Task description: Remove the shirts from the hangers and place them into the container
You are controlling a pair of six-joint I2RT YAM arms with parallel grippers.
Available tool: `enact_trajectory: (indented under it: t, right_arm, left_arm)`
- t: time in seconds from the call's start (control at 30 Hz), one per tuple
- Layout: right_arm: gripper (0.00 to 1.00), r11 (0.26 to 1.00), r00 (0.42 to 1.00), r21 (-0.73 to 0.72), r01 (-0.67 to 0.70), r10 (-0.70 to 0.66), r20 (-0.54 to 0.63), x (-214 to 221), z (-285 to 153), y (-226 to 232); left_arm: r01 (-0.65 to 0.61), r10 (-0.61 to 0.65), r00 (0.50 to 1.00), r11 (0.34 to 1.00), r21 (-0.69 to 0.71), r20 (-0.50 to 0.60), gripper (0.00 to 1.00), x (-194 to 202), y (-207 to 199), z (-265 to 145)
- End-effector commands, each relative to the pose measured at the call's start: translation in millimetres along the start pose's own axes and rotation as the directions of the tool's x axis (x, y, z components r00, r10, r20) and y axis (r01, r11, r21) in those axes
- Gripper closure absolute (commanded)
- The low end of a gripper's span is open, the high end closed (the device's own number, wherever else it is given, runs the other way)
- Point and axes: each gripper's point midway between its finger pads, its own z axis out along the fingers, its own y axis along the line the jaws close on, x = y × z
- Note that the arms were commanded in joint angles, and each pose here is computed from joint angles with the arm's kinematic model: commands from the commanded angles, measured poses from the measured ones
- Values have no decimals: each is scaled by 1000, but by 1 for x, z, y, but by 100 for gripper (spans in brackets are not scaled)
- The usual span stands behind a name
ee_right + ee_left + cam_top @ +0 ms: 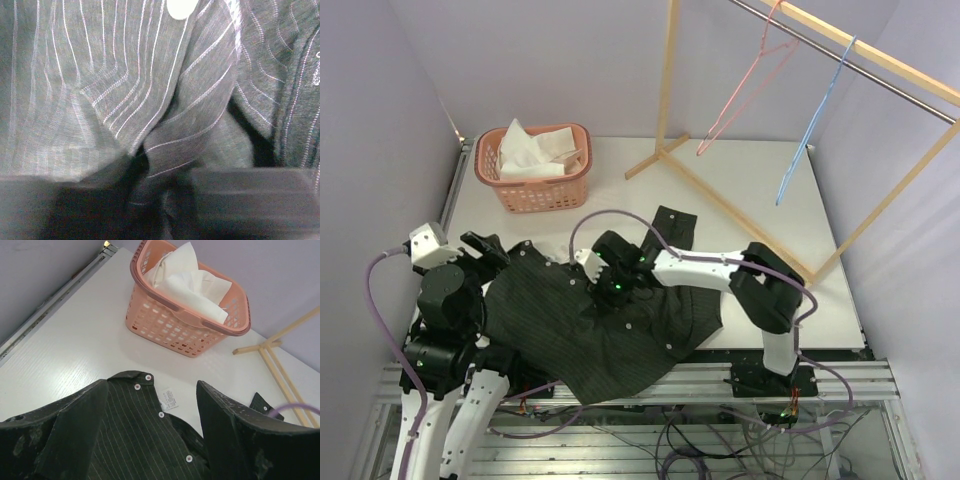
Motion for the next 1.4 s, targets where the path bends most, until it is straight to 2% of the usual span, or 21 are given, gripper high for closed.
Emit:
enact_trajectory:
  t: [0.0, 0.07, 0.17, 0.27, 0.33, 0.4, 0.47, 0.53, 0.63, 0.67, 0.7, 0.77, 0.83, 0.9, 1.07, 1.2, 1.27, 1.3, 1.37]
  right_arm:
    - [100, 1000, 1000, -6, -10, 10, 18, -41, 8, -2]
    - [100, 1000, 998, 23, -12, 11, 60, -77, 0, -5]
    - [100, 994, 977, 101, -45, 23, 214, -156, -39, -20]
    - [100, 988, 892, 76, -135, 88, 443, -246, -107, -46]
    - [100, 986, 783, -3, -168, 135, 607, -300, -164, -63]
    - [100, 989, 644, -77, -130, 143, 752, -342, -224, -72]
    - [100, 992, 468, -93, -81, 120, 876, -371, -275, -79]
    - [100, 997, 257, -59, -44, 68, 964, -396, -327, -76]
    - [100, 999, 14, -42, 8, 42, 999, -427, -384, -75]
    - [100, 998, -21, -68, 0, 68, 998, -431, -374, -92]
    - [100, 995, -94, -96, 24, 98, 991, -433, -388, -92]
    - [100, 994, -183, -108, 13, 109, 977, -429, -402, -103]
    - [100, 995, -193, -89, -35, 81, 978, -426, -406, -114]
    - [100, 997, -157, -73, -34, 66, 985, -426, -400, -112]
    - [100, 998, -2, -60, -23, 60, 998, -420, -361, -101]
    - [100, 998, 116, -55, -15, 57, 992, -417, -330, -91]
    - [99, 998, 196, -53, -23, 57, 979, -416, -308, -88]
    - [82, 998, 243, -53, -33, 59, 968, -412, -296, -88]
    - [30, 999, 334, -36, -37, 46, 942, -400, -275, -82]
  left_arm:
    - [5, -5, 1000, 1000, -5, -5, 18, -2, 0, -2]
    - [14, -14, 1000, 1000, -10, -1, 17, -2, 2, -3]
    - [44, -43, 999, 998, -35, 19, 15, -4, 8, -8]
    - [89, -81, 994, 991, -97, 75, 16, -14, 24, -17]
    - [123, -110, 988, 986, -116, 113, 18, -19, 32, -24]
    - [151, -135, 980, 983, -104, 147, 20, -23, 36, -31]
    - [167, -151, 974, 982, -86, 171, 21, -25, 37, -34]
    - [166, -152, 973, 984, -70, 173, 22, -25, 35, -35]
    - [120, -118, 984, 993, -7, 133, 18, -21, 17, -25]
    - [91, -92, 990, 996, 20, 102, 16, -16, 9, -20]
    - [65, -69, 995, 997, 47, 71, 14, -11, 0, -15]
    - [16, -17, 1000, 997, 79, 13, 7, -3, -12, -5]
    - [-12, 15, 999, 996, 85, -32, 0, 5, -18, 2]
    - [-28, 34, 998, 996, 90, -59, 1, 9, -21, 8]
    - [-14, 26, 997, 988, 156, -75, 1, 17, -34, 20]
    - [10, 1, 999, 955, 298, -37, 1, 9, -66, 35]
    - [21, 0, 998, 946, 325, -65, 1, 9, -79, 45]
    - [24, 5, 996, 948, 319, -92, 1, 10, -82, 49]
    - [9, 28, 993, 952, 306, -118, 1, 5, -87, 54]
